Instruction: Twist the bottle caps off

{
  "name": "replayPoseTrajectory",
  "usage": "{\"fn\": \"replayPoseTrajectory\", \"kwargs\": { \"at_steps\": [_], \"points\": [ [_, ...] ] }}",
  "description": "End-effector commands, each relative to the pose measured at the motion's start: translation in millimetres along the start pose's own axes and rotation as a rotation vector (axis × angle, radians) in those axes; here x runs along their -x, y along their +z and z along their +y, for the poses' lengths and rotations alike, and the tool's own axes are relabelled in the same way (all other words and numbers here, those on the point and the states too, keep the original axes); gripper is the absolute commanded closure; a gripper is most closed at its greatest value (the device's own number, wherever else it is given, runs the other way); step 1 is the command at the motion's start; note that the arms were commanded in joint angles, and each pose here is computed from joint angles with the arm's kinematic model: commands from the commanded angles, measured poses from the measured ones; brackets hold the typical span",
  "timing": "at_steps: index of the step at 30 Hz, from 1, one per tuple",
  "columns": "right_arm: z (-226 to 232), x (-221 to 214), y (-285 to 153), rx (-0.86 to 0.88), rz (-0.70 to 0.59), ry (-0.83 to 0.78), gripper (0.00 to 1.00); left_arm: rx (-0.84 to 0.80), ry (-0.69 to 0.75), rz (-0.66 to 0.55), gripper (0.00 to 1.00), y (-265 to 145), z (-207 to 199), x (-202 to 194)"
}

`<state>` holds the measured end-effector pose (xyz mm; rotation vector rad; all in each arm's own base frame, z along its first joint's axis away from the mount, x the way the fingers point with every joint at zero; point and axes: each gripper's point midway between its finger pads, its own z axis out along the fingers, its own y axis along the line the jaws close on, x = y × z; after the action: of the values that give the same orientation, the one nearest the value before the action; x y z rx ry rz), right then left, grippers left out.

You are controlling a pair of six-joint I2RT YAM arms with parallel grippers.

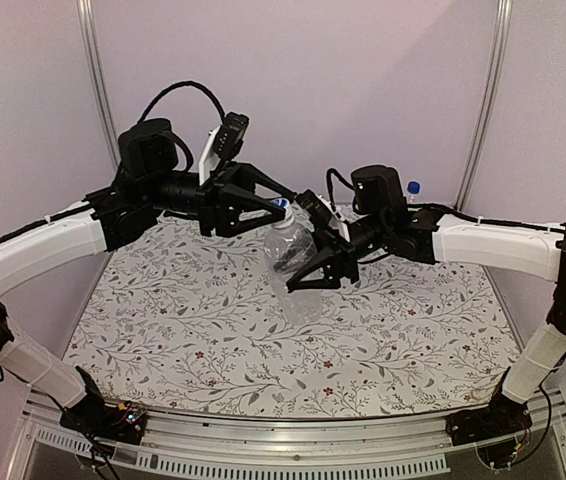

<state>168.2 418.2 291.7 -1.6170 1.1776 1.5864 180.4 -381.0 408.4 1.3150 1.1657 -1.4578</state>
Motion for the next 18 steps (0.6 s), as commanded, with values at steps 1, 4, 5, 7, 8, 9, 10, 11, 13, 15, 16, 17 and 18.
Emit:
{"fn": "replayPoseTrajectory", "kwargs": {
  "at_steps": [1, 4, 5, 7, 8, 9, 10, 11, 13, 15, 16, 17, 18],
  "points": [
    [-2, 5, 2, -0.004, -0.001, -0.018, 0.57, 0.018, 0.012, -0.003, 0.6, -4, 7, -4],
    [-4, 4, 2, -0.011, 0.002, -0.013, 0.57, 0.023, 0.015, -0.002, 0.63, -5, 7, -5],
    [-4, 4, 2, -0.015, 0.003, -0.014, 0.57, 0.025, 0.013, -0.002, 0.63, -5, 7, -5],
    [-5, 4, 2, -0.017, 0.003, -0.015, 0.57, 0.033, 0.014, -0.001, 0.67, -6, 7, -5],
    [-5, 4, 2, -0.02, 0.004, -0.014, 0.57, 0.038, 0.012, 0.0, 0.7, -6, 8, -6],
    [-6, 4, 2, -0.025, 0.004, -0.014, 0.57, 0.041, 0.011, 0.0, 0.72, -6, 8, -5],
    [-7, 4, 2, -0.034, 0.006, -0.013, 0.57, 0.044, 0.012, -0.002, 0.74, -7, 7, -5],
    [-8, 4, 2, -0.042, 0.007, -0.012, 0.57, 0.051, 0.009, -0.005, 0.75, -7, 8, -4],
    [-12, 3, 2, -0.066, 0.012, -0.009, 0.57, 0.064, 0.011, -0.015, 0.78, -10, 6, -1],
    [-18, 2, 1, -0.104, 0.019, -0.005, 0.57, 0.097, 0.0, -0.026, 0.84, -13, 8, 1],
    [-22, 1, 0, -0.128, 0.024, 0.0, 0.58, 0.122, -0.001, -0.037, 0.86, -15, 9, 5],
    [-26, 1, 0, -0.154, 0.027, 0.001, 0.58, 0.15, -0.009, -0.045, 0.89, -17, 10, 6],
    [-32, 0, -1, -0.186, 0.032, 0.004, 0.58, 0.19, -0.017, -0.06, 0.89, -20, 13, 10]
  ]
}}
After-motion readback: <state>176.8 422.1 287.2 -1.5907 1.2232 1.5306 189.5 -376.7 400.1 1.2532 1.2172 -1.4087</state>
